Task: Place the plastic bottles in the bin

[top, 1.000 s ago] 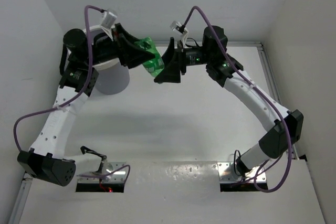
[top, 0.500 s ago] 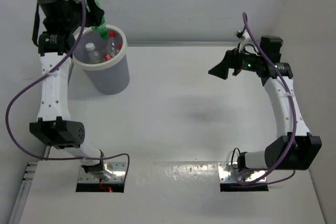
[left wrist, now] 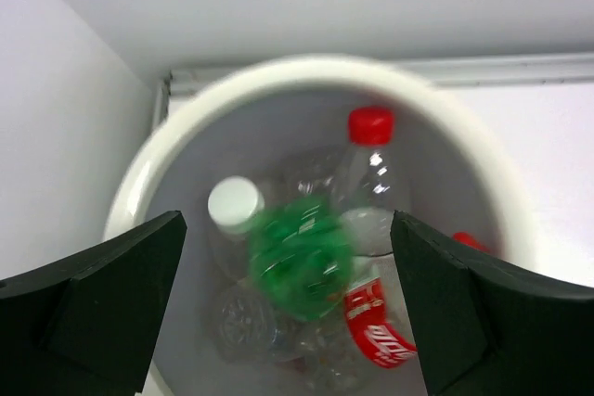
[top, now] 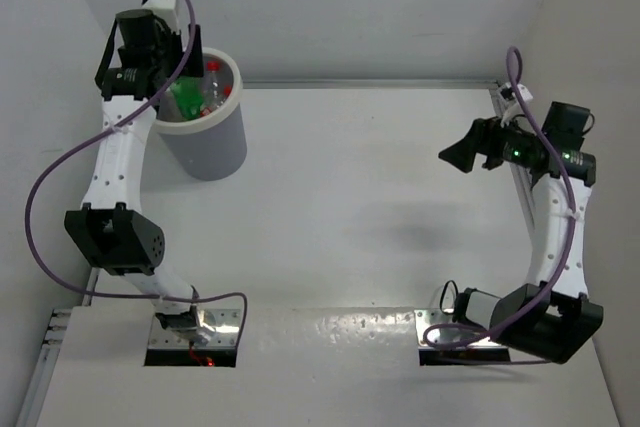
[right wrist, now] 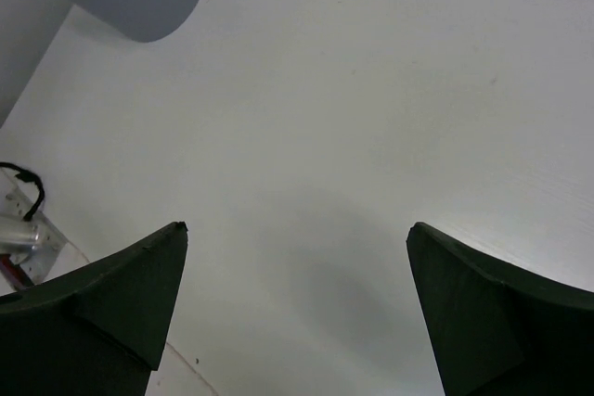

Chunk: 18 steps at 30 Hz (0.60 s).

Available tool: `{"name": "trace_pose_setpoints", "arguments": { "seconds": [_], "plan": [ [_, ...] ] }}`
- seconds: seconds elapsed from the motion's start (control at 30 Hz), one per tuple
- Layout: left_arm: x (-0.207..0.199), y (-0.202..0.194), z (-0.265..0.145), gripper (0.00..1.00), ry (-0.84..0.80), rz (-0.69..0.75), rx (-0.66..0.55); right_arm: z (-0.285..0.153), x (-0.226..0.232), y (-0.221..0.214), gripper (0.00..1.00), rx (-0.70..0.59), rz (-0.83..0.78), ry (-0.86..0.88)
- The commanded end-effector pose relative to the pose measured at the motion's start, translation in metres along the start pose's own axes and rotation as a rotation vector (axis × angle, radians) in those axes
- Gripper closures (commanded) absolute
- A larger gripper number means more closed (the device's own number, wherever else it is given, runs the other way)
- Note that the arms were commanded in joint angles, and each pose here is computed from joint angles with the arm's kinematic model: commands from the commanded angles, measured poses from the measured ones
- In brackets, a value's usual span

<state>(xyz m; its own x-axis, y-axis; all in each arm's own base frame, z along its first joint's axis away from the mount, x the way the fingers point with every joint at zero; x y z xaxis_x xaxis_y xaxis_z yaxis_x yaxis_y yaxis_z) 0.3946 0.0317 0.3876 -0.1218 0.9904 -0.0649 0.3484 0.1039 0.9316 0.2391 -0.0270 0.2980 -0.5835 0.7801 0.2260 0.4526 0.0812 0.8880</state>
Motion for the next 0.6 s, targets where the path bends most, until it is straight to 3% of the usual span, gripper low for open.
{"name": "trace_pose_setpoints", "arguments": {
  "seconds": [0.0, 0.23, 0.47, 0.57],
  "plan": [
    [-0.023, 0.062, -0.062, 0.0, -0.016, 0.072, -0.251, -0.031, -0.005, 0.023, 0.0, -0.06, -0.061, -0.097],
    [-0.044, 0.085, -0.139, 0.0, -0.151, 0.087, -0.404, -0.062, 0.003, 0.062, 0.0, -0.151, -0.053, -0.182],
    [-0.042, 0.052, -0.197, 0.0, -0.212, 0.068, -0.427, -0.104, 0.027, 0.103, 0.0, -0.259, -0.087, -0.28],
    [-0.034, 0.037, -0.201, 0.0, -0.156, 0.089, -0.41, -0.11, 0.037, 0.108, 0.0, -0.28, -0.099, -0.293]
  ]
}}
Point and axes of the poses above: each gripper's point midway between its finger pads, its own z axis out along the fingers, its own x axis along the line the jaws close on, y = z × x, the point moved 10 cm from there along -z, back along the fingers, and after that the axes turned 9 degrees about -z, right-handed, at the moved point
